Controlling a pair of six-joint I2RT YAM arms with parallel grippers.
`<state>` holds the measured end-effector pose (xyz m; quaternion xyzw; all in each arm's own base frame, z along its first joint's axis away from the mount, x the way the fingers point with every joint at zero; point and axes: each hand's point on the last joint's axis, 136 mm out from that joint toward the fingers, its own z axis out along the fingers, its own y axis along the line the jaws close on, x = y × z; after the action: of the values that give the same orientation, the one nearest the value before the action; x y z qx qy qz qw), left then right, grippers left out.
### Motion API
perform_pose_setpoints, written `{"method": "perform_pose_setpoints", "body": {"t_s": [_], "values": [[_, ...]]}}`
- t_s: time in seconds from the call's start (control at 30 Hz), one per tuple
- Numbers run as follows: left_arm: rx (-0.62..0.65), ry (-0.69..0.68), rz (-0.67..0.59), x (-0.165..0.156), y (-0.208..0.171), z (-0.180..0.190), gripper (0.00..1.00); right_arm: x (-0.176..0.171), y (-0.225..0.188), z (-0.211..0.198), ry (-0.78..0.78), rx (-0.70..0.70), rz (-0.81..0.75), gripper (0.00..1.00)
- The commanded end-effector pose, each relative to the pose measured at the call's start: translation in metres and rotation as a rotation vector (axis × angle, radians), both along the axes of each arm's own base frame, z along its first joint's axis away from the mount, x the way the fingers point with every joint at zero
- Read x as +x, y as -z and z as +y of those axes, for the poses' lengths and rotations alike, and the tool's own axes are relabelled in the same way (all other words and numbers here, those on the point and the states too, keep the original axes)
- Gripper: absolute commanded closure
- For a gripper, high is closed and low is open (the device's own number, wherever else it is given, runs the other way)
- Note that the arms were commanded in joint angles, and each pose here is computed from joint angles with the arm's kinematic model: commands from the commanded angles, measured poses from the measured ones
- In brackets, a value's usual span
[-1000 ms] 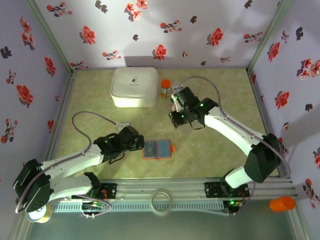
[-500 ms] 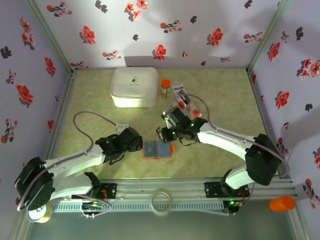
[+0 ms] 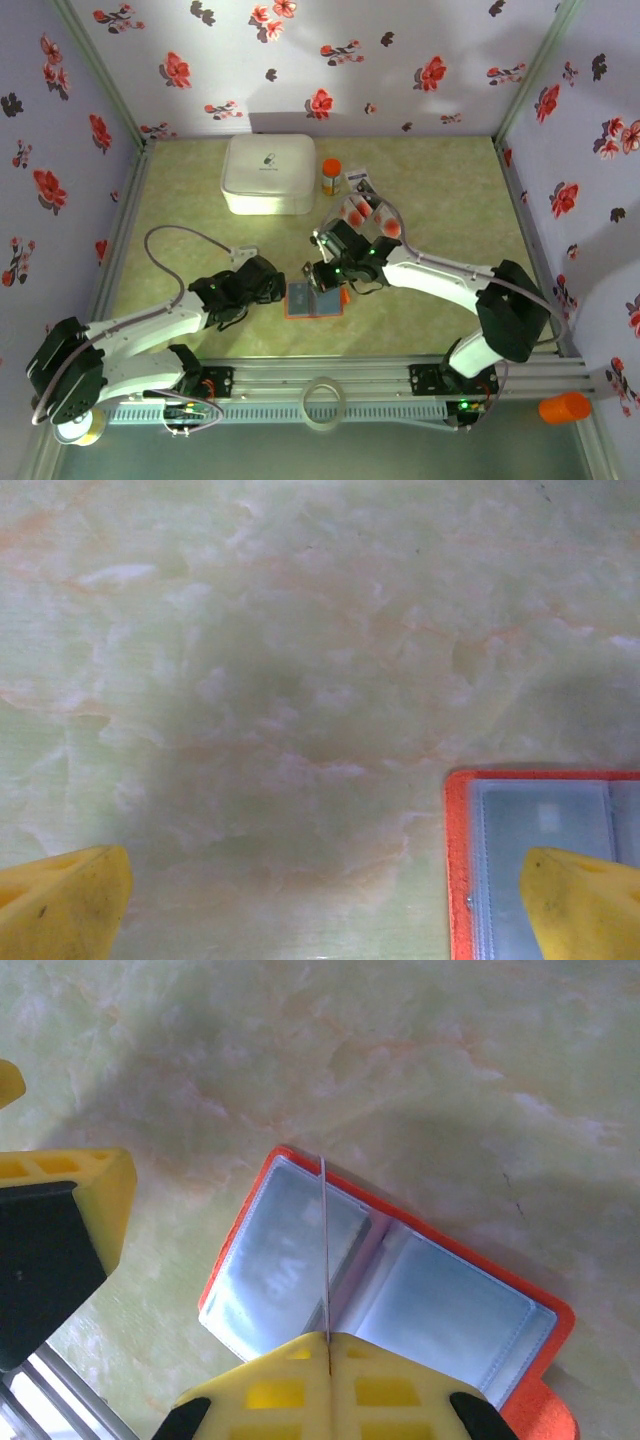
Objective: Put the credit cards into the card holder
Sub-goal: Insert the credit card into the card slot.
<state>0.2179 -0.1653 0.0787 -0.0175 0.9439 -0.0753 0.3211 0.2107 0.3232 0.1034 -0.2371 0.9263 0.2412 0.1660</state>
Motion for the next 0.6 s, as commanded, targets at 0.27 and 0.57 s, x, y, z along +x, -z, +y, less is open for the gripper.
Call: {"method": "perform_pose_setpoints", "body": {"t_s": [0.27, 0.57], "values": [[0.039, 0.088, 0.058, -0.007, 0.021, -0.009, 0.0, -0.009, 0.01, 0.014, -0.045, -0.01, 0.041, 1.0], [0.074, 0.103, 0.079, -0.008, 0.031, -0.009, 0.0, -0.01, 0.023, 0.018, -0.049, -0.032, 0.065, 1.0]]}}
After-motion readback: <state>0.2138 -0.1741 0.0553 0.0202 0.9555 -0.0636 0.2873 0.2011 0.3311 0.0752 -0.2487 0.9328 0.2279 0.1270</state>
